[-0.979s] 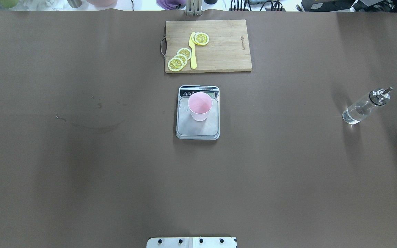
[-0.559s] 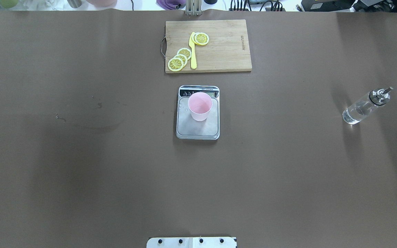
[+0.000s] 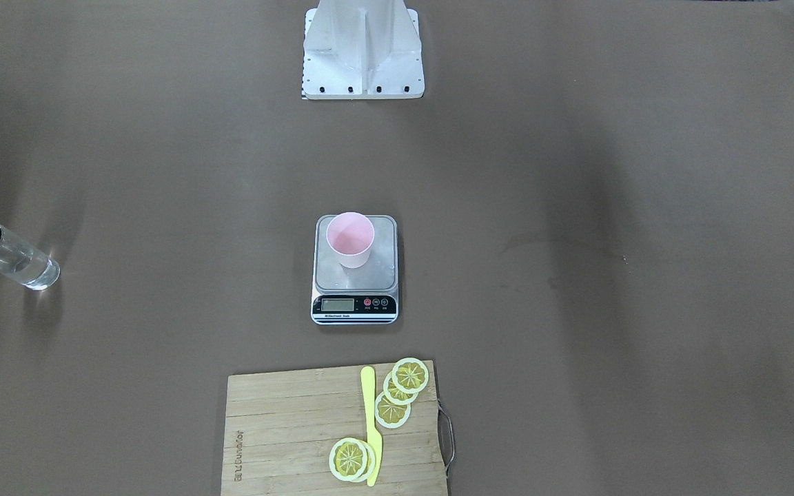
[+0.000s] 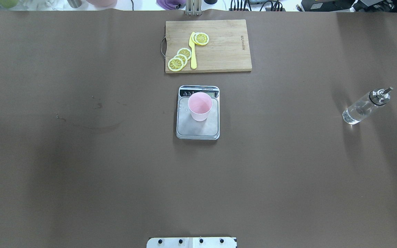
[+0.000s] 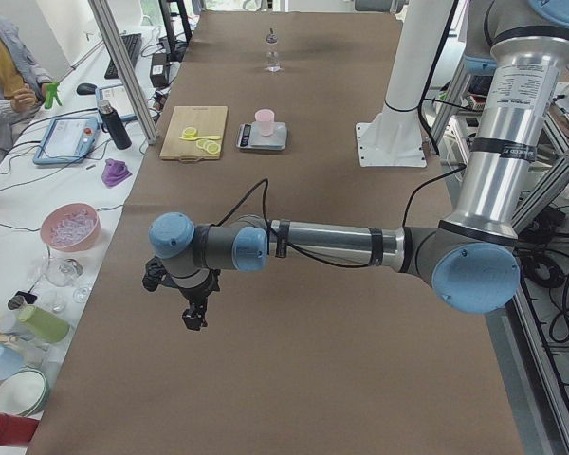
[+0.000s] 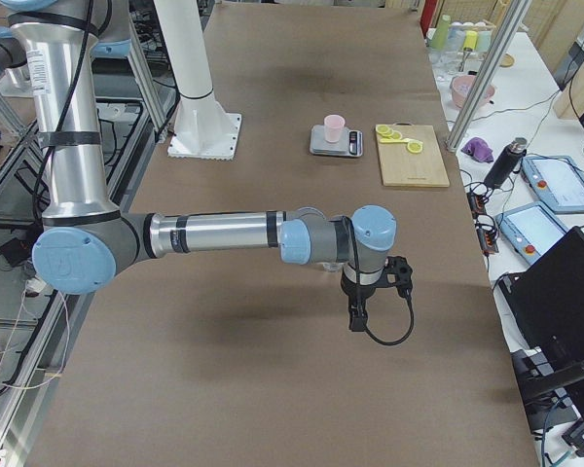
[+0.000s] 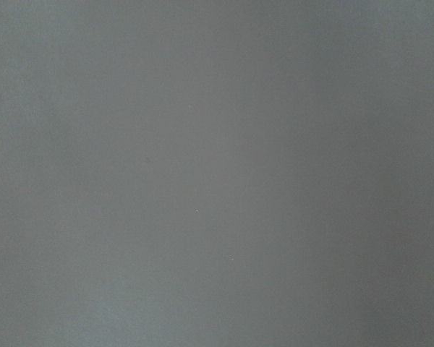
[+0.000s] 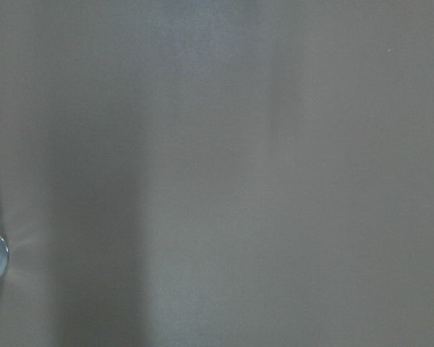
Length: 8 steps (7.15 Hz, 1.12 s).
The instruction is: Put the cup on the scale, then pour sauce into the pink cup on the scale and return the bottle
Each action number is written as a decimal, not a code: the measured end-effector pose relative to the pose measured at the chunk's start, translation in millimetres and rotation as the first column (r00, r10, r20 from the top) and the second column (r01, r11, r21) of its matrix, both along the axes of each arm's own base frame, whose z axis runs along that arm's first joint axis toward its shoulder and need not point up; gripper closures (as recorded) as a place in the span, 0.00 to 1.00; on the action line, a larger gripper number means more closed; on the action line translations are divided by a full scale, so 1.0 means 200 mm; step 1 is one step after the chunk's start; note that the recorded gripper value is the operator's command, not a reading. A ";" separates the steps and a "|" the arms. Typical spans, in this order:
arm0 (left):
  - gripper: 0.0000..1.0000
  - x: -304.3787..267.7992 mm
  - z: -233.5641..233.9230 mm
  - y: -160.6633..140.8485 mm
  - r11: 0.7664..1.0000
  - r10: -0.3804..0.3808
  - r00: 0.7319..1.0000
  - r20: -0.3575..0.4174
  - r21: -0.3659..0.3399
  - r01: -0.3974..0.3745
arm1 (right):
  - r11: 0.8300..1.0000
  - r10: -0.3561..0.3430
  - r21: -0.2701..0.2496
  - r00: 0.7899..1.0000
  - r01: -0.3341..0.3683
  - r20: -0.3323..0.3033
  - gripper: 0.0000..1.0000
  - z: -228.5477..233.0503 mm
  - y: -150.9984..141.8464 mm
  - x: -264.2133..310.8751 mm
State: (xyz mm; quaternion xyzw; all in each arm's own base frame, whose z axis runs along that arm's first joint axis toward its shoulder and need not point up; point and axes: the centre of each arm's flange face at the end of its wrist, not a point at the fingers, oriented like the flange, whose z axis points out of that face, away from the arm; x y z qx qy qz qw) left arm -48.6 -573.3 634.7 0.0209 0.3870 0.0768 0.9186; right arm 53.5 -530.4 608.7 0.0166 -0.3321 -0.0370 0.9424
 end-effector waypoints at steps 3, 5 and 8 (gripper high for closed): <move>0.02 0.00 0.08 0.16 1.000 -0.003 1.000 -0.009 -0.025 0.003 | 1.000 0.006 0.014 1.000 -0.006 0.014 0.00 -0.05 0.09 0.01; 0.02 0.00 0.08 0.20 1.000 -0.001 1.000 -0.009 -0.006 0.001 | 1.000 0.003 0.001 0.999 -0.003 0.043 0.00 -0.02 0.17 0.00; 0.02 0.00 0.05 0.19 0.998 0.001 1.000 -0.012 0.062 0.000 | 1.000 -0.006 -0.019 0.985 0.010 0.174 0.00 0.01 0.29 -0.04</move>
